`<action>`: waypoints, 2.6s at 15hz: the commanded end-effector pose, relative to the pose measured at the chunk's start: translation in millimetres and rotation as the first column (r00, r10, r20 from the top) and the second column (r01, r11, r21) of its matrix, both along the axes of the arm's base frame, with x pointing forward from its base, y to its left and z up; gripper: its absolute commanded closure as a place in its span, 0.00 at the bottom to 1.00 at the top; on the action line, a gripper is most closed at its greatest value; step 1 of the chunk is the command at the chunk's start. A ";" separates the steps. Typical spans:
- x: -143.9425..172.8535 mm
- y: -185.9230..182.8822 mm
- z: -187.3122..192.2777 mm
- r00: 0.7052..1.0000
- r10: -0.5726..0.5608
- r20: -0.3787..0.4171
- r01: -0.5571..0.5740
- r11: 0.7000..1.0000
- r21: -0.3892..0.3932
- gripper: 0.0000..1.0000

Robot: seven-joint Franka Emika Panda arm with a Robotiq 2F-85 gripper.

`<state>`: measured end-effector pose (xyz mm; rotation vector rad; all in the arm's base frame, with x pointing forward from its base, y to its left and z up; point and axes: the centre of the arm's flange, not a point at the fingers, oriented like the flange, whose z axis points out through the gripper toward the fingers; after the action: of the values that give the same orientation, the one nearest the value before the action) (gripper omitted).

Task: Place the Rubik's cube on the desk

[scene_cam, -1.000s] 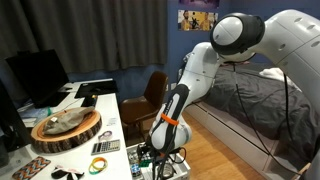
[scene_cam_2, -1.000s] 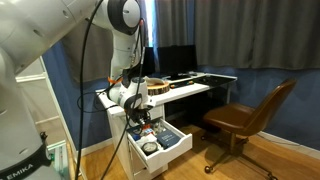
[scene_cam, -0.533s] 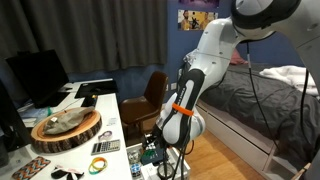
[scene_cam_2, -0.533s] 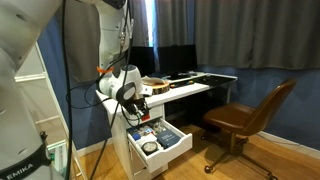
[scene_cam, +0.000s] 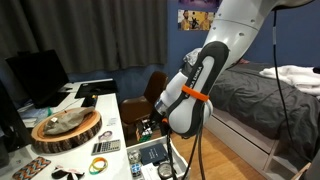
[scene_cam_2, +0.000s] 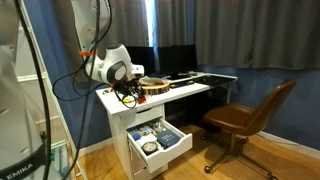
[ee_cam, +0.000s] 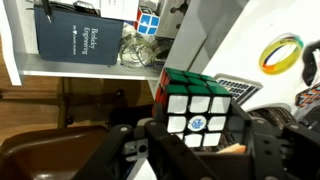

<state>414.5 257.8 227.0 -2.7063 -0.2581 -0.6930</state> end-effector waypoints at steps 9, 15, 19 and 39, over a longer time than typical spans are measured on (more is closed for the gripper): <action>-30.0 74.8 43.9 0.962 0.262 -0.075 -0.270 0.956 -0.120 0.37; -28.2 80.1 45.3 0.955 0.285 -0.077 -0.293 0.948 -0.127 0.62; -11.7 106.4 51.8 0.925 0.345 -0.157 -0.371 0.908 -0.195 0.62; 48.3 193.3 -21.0 0.775 0.545 -0.321 -0.630 0.707 -0.322 0.62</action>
<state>451.6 440.3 214.3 -2.7710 -1.2449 -0.1625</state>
